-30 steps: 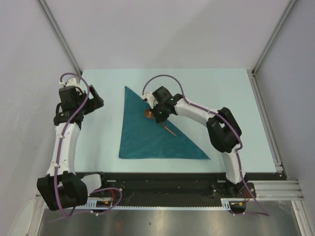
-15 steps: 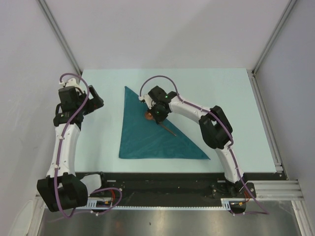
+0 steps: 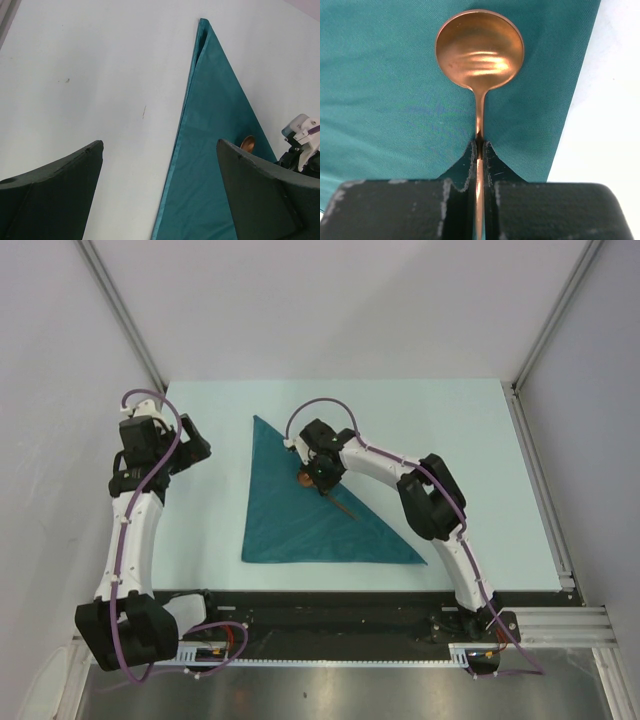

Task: Fold the napkin, place the utensils inside, and roll it up
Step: Place the utensil onto the napkin, then fold the napkin

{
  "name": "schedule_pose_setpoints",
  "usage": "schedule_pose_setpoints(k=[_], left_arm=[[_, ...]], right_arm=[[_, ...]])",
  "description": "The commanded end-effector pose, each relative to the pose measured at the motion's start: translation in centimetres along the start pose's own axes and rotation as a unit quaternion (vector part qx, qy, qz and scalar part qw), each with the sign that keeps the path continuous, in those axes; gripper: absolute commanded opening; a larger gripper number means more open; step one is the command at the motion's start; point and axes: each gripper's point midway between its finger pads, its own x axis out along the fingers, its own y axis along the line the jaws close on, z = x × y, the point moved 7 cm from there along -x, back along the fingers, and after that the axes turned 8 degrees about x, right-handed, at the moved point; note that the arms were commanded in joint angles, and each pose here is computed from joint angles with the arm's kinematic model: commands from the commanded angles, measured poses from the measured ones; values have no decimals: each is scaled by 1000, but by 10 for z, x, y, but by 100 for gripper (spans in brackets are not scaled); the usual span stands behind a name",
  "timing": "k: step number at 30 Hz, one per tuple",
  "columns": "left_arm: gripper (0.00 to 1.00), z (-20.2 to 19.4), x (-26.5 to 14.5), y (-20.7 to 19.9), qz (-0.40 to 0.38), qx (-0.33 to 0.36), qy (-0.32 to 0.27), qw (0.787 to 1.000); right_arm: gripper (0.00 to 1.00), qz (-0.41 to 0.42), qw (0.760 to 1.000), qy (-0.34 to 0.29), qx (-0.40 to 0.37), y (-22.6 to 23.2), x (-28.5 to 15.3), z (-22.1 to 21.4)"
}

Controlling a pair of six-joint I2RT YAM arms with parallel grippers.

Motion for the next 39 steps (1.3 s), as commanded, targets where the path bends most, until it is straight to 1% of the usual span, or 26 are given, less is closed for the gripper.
schedule_pose_setpoints(k=[1,5,6,7,9,10,12,13,15,16,17,18,20,21,23,24,26,27,28,31,32,33,34,36,37,39], left_arm=[[100,7,-6,1,-4,12,-23,1000],[100,7,-6,1,-4,12,-23,1000],[100,7,-5,1,-4,12,-22,1000],[100,7,-5,1,-5,12,-23,1000],[100,7,-5,1,-5,12,-22,1000],[100,6,-4,1,-6,10,-20,1000],[100,6,-3,1,-5,11,-19,1000],[100,6,-4,0,-8,11,-19,1000],[100,5,-3,0,-10,10,-17,1000],[100,6,-3,-1,-13,10,-18,1000],[100,5,-2,0,-12,9,-16,1000],[100,5,-2,-2,-17,9,-16,1000],[100,4,-1,-2,-21,9,-13,1000],[100,3,0,-3,-22,7,-10,1000],[100,3,1,-3,-24,4,-9,1000],[100,2,2,-4,-30,4,-6,1000],[100,1,3,-5,-34,2,-4,999],[100,0,4,-5,-36,1,-1,999],[100,0,4,-6,-40,-1,0,999],[100,-1,5,-7,-46,-3,1,999],[100,-1,6,-7,-47,-4,2,999],[100,-1,6,-7,-48,-4,2,999],[100,-2,6,-7,-49,-4,3,999],[100,-2,7,-7,-50,-4,4,999],[100,-2,7,-7,-50,-4,4,999],[100,-2,7,-8,-49,-4,5,999]], right_arm=[[0,-5,1000,-17,11,-1,-4,12],[0,-2,1000,-20,14,1,-5,14],[4,-1,1000,-21,18,1,-6,14],[17,8,999,-27,18,3,-11,17],[31,22,999,-39,17,9,-20,21],[46,33,998,-56,17,13,-35,27],[53,40,997,-68,17,20,-51,29],[57,49,994,-91,21,25,-77,34],[61,49,994,-88,38,26,-92,19],[69,38,993,-92,63,24,-100,13],[71,32,989,-117,79,23,-125,11],[73,15,990,-88,111,12,-118,-15],[73,-7,978,-89,189,2,-135,-39],[73,-26,972,-53,226,-5,-123,-71],[72,-62,948,-37,311,-24,-124,-105],[72,-68,938,-19,339,-26,-127,-137],[71,-79,916,-15,394,-37,-132,-163],[70,-78,905,-31,416,-37,-143,-173],[68,-88,898,-13,431,-38,-139,-194],[62,-102,881,-14,462,-45,-150,-218],[61,-113,872,1,475,-48,-151,-230],[59,-112,866,0,487,-49,-152,-233],[58,-104,867,-8,487,-49,-154,-233],[56,-115,855,1,507,-53,-155,-240],[51,-113,852,7,511,-54,-154,-243],[48,-110,851,18,513,-53,-152,-245]])
